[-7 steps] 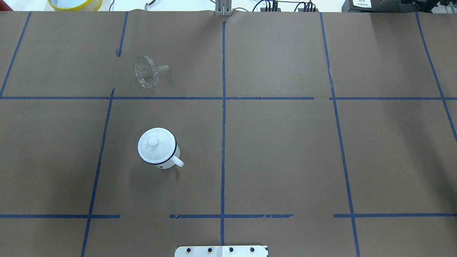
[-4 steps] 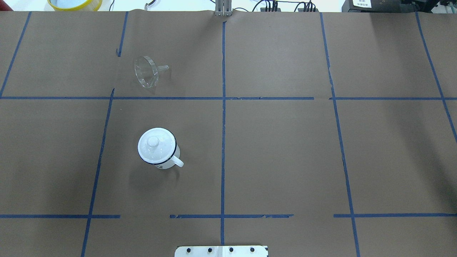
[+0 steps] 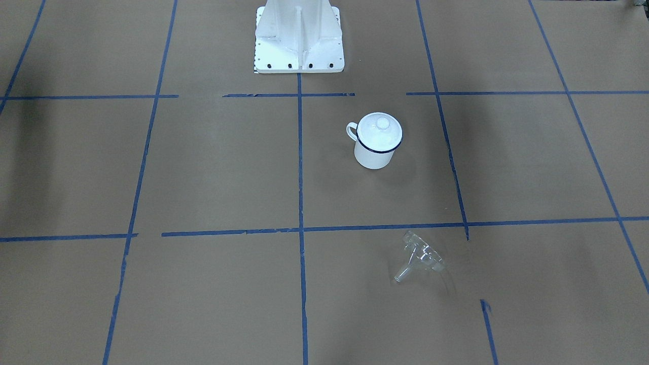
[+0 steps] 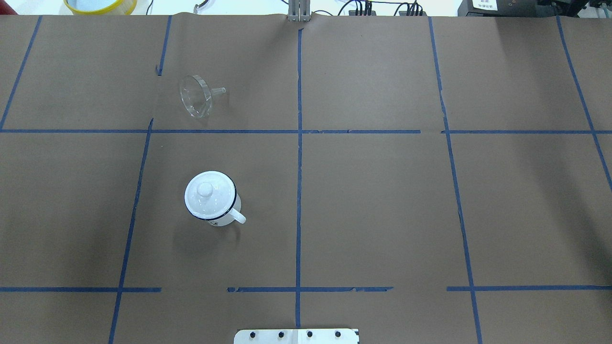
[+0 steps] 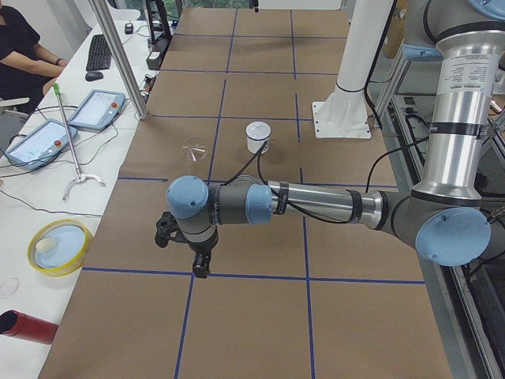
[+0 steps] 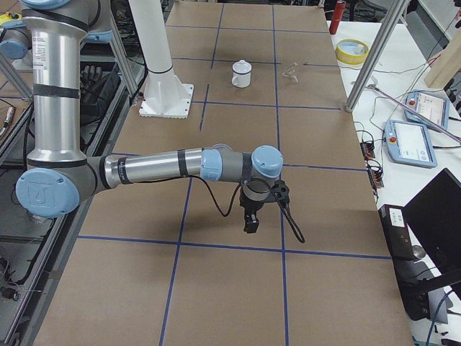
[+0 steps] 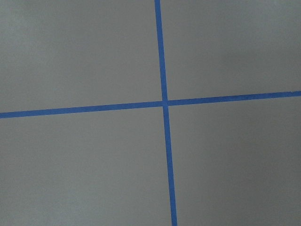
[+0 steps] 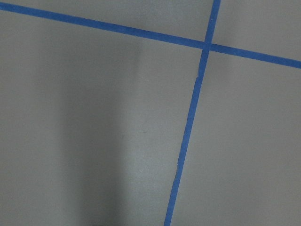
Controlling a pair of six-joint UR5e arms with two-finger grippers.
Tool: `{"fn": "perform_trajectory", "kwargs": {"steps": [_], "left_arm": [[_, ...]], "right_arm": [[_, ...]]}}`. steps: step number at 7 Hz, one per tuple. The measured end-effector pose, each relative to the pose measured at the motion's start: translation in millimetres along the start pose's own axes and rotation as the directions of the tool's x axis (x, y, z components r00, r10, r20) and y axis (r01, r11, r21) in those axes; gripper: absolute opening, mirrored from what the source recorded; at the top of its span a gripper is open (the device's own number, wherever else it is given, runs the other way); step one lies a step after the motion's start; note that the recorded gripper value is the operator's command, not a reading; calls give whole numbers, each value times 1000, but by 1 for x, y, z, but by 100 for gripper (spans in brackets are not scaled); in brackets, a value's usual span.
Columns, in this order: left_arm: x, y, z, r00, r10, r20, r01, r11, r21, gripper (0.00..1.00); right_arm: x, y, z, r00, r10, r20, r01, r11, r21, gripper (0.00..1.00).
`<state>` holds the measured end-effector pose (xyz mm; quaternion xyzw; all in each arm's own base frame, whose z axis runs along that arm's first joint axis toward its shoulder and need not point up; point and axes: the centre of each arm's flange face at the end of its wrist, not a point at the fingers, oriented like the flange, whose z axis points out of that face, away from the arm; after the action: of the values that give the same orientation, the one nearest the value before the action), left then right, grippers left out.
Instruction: Remove funnel from cup
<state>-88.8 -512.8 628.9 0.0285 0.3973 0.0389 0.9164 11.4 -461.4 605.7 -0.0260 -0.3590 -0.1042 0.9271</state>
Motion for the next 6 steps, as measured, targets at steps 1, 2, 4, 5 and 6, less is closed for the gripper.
{"fn": "perform_trajectory", "kwargs": {"steps": [1, 2, 4, 5, 6], "left_arm": [[-7, -1, 9, 1000, 29, 3, -29, 999, 24, 100], [-11, 0, 13, 999, 54, 6, -54, 998, 45, 100], [-11, -4, 12, 997, 80, 15, -81, 994, 68, 100], [-9, -5, 11, 996, 82, 16, -83, 994, 68, 100], [-8, -6, 11, 998, 69, 13, -69, 996, 53, 100]], "right_arm": [[0, 0, 0, 1000, 0, 0, 0, 1000, 0, 100], [0, 0, 0, 1000, 0, 0, 0, 1000, 0, 100], [0, 0, 0, 1000, -1, 0, 1, 1000, 0, 100], [0, 0, 0, 1000, -1, 0, 1, 1000, 0, 100], [0, 0, 0, 1000, -1, 0, 1, 1000, 0, 100]]}}
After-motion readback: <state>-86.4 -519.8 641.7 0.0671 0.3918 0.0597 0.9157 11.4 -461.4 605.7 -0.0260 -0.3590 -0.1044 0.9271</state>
